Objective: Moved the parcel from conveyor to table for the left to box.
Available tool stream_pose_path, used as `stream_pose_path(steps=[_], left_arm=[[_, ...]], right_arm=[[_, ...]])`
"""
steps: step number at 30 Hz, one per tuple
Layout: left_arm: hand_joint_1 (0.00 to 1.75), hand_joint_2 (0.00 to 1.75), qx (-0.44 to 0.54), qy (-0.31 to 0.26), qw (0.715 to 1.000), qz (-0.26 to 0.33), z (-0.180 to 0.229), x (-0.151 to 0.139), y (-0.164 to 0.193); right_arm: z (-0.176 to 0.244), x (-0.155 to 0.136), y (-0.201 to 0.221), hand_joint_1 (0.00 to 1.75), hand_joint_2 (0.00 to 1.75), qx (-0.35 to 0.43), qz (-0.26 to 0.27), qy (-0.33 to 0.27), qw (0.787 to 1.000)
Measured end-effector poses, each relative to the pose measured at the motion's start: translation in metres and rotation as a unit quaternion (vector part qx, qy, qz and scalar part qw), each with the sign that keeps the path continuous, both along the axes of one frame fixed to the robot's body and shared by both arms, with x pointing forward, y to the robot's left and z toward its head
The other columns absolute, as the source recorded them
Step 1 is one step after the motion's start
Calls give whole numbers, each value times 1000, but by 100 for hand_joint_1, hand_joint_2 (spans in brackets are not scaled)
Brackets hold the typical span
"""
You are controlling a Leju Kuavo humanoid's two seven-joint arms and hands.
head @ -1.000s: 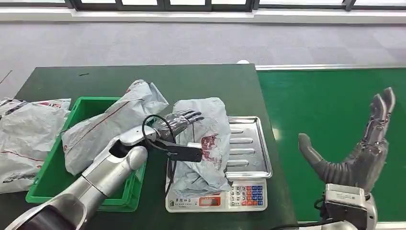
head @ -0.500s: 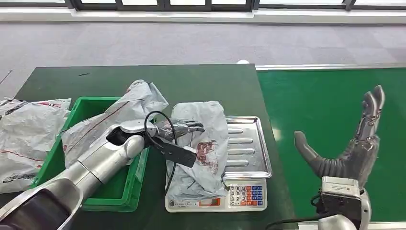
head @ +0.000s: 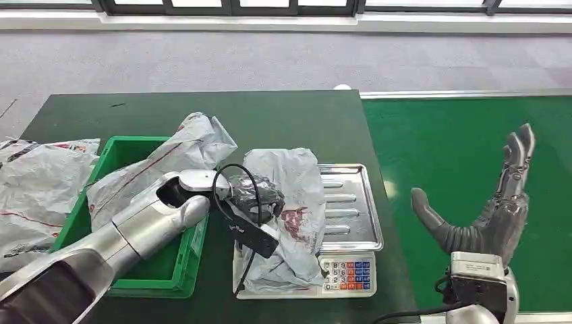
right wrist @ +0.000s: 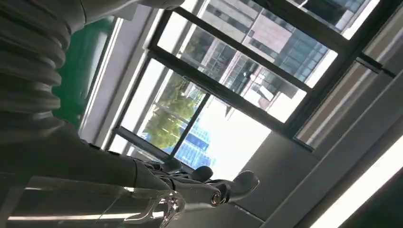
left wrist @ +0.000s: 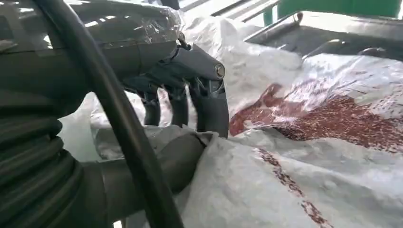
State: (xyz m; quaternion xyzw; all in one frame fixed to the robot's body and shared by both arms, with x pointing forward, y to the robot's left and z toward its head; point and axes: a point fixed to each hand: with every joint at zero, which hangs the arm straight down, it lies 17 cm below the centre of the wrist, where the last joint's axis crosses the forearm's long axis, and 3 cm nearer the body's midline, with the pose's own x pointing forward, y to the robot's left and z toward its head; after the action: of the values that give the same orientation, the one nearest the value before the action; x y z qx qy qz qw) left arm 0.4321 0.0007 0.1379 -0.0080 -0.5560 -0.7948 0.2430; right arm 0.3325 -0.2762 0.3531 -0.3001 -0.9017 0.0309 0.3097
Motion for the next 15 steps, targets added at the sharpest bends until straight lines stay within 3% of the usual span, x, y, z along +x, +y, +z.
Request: stream_pose_path(steps=[5, 15], left_arm=[[175, 175, -27, -38, 999, -8, 9, -2, -11], [175, 175, -45, -51, 998, -9, 8, -9, -20]], right_arm=[[-7, -5, 0, 0, 175, 0, -1, 5, 1000], [-13, -11, -1, 0, 175, 1, -2, 11, 1000]])
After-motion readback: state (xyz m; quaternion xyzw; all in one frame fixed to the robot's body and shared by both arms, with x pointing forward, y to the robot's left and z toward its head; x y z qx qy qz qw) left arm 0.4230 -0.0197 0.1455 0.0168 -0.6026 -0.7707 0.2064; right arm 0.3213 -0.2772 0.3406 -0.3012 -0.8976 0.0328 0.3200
